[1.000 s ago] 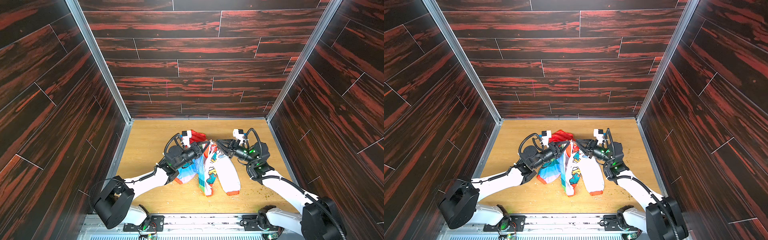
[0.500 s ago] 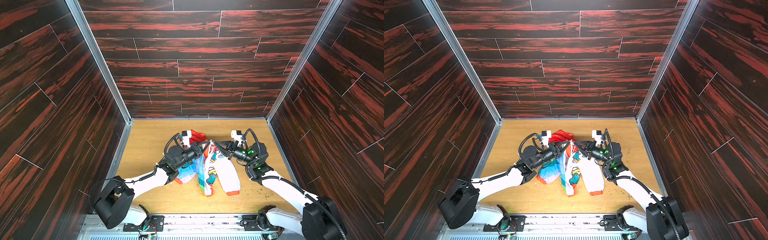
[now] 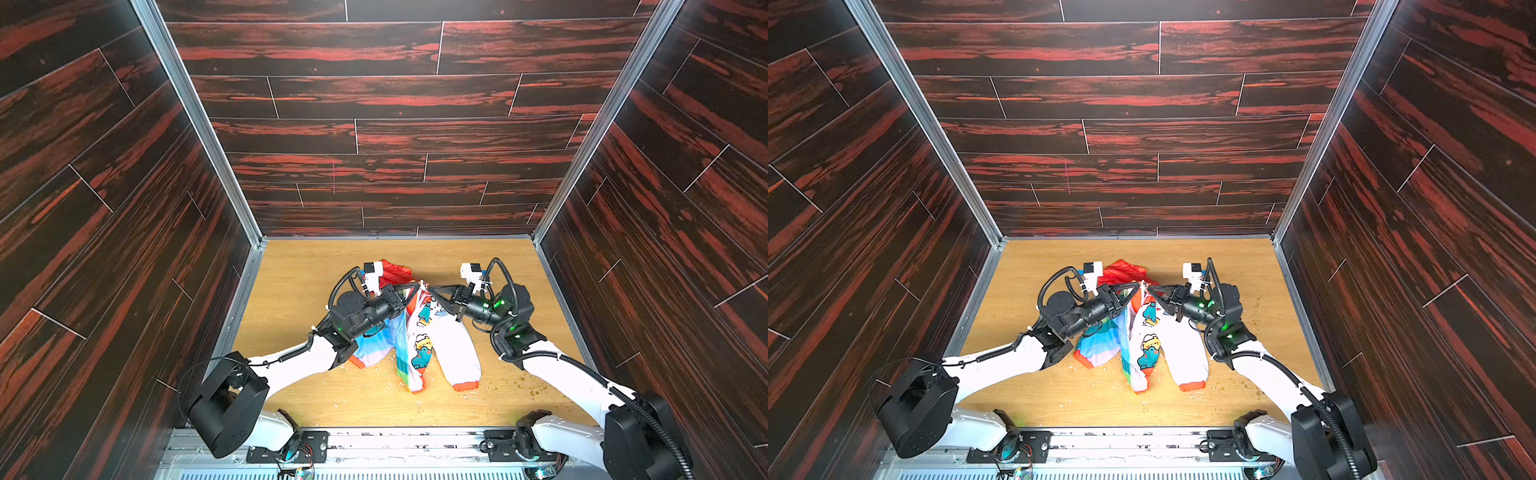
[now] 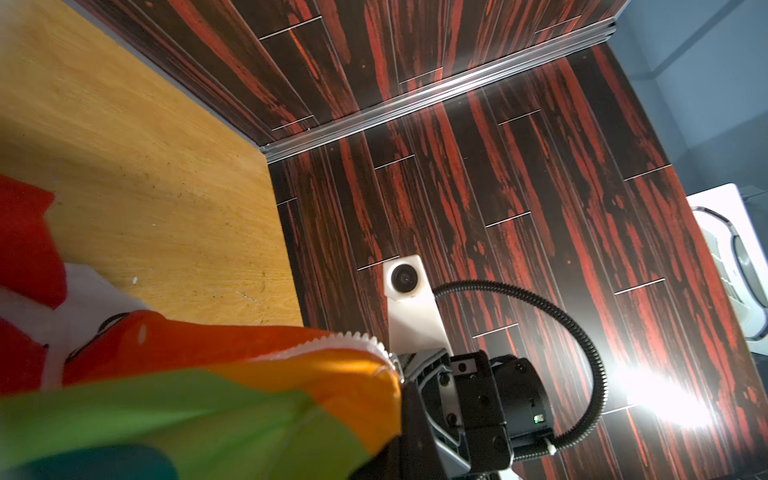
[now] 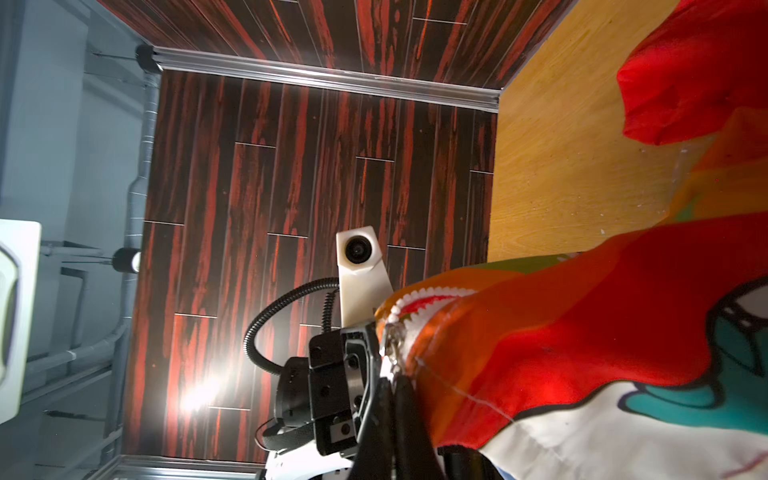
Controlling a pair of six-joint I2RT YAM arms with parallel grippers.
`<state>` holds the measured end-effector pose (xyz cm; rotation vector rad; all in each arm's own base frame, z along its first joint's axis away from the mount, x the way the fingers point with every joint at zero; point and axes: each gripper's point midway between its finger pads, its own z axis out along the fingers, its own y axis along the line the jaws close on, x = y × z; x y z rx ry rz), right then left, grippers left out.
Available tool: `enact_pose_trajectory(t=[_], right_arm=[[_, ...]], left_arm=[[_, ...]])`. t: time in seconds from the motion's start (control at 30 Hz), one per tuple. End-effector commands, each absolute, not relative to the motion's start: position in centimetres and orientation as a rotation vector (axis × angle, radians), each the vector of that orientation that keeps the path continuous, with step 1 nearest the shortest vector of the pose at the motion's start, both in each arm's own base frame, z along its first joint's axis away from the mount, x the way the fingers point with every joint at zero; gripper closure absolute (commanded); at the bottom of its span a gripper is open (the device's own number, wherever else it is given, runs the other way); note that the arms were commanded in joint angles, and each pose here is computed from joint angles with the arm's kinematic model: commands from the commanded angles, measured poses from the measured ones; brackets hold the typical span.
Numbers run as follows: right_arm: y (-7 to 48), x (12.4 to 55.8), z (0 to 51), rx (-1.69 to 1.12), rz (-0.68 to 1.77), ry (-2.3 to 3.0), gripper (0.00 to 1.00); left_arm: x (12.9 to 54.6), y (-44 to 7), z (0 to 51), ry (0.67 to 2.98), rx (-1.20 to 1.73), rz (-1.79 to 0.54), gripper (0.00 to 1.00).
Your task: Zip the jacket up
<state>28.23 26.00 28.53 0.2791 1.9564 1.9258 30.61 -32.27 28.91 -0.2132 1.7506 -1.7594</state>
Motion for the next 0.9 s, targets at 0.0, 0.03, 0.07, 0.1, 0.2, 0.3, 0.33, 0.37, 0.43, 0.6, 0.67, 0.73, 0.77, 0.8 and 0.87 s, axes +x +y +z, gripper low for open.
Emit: enact_pose_trajectory(t=[0.0, 0.03, 0.07, 0.1, 0.2, 0.3, 0.33, 0.37, 0.43, 0.6, 0.67, 0.73, 0.77, 0.8, 0.87], right_arm=[[26.8, 28.0, 28.9, 0.201, 1.902, 2.019, 1.00], [26.9, 27.9, 28.8, 0.175, 1.885, 2.043, 1.00], [27.1, 27.8, 28.7, 0.147, 1.863, 2.066, 1.00], [27.1, 27.6, 28.5, 0.122, 1.838, 2.090, 1.00], [27.2, 27.2, 27.5, 0.066, 1.758, 2.169, 1.00], [27.6, 26.6, 26.4, 0.008, 1.701, 2.239, 1.00], [27.7, 26.5, 26.0, -0.004, 1.692, 2.254, 1.00], [28.0, 26.3, 25.8, -0.024, 1.687, 2.266, 1.00], [28.5, 26.0, 25.1, -0.048, 1.656, 2.299, 1.00], [30.0, 25.4, 23.8, -0.102, 1.588, 2.340, 1.00], [30.2, 25.6, 23.4, -0.098, 1.552, 2.343, 1.00], [30.1, 26.0, 23.0, -0.081, 1.516, 2.336, 1.00], [30.1, 26.3, 22.8, -0.069, 1.499, 2.331, 1.00], [30.0, 26.5, 22.7, -0.061, 1.486, 2.329, 1.00], [30.1, 27.0, 22.3, -0.052, 1.465, 2.329, 1.00]], left_arm=[[29.5, -31.5, 29.3, 1.767, -0.170, -1.731, 1.00], [29.2, -31.4, 28.9, 1.790, -0.168, -1.714, 1.00], [29.0, -31.1, 28.6, 1.815, -0.167, -1.693, 1.00], [28.7, -30.8, 28.2, 1.841, -0.165, -1.668, 1.00], [27.7, -30.0, 27.3, 1.907, -0.143, -1.605, 1.00], [26.9, -29.1, 26.6, 1.949, -0.138, -1.557, 1.00], [26.7, -28.9, 26.5, 1.951, -0.139, -1.554, 1.00], [26.4, -28.7, 26.2, 1.957, -0.140, -1.549, 1.00], [25.9, -28.5, 25.7, 1.982, -0.134, -1.543, 1.00], [24.7, -28.3, 24.3, 2.051, -0.118, -1.546, 1.00], [24.2, -28.0, 23.7, 2.064, -0.125, -1.550, 1.00], [23.8, -27.7, 23.4, 2.071, -0.133, -1.554, 1.00], [23.6, -27.6, 23.1, 2.078, -0.137, -1.554, 1.00], [23.5, -27.4, 22.9, 2.080, -0.143, -1.554, 1.00], [23.0, -27.1, 22.4, 2.090, -0.152, -1.558, 1.00]])
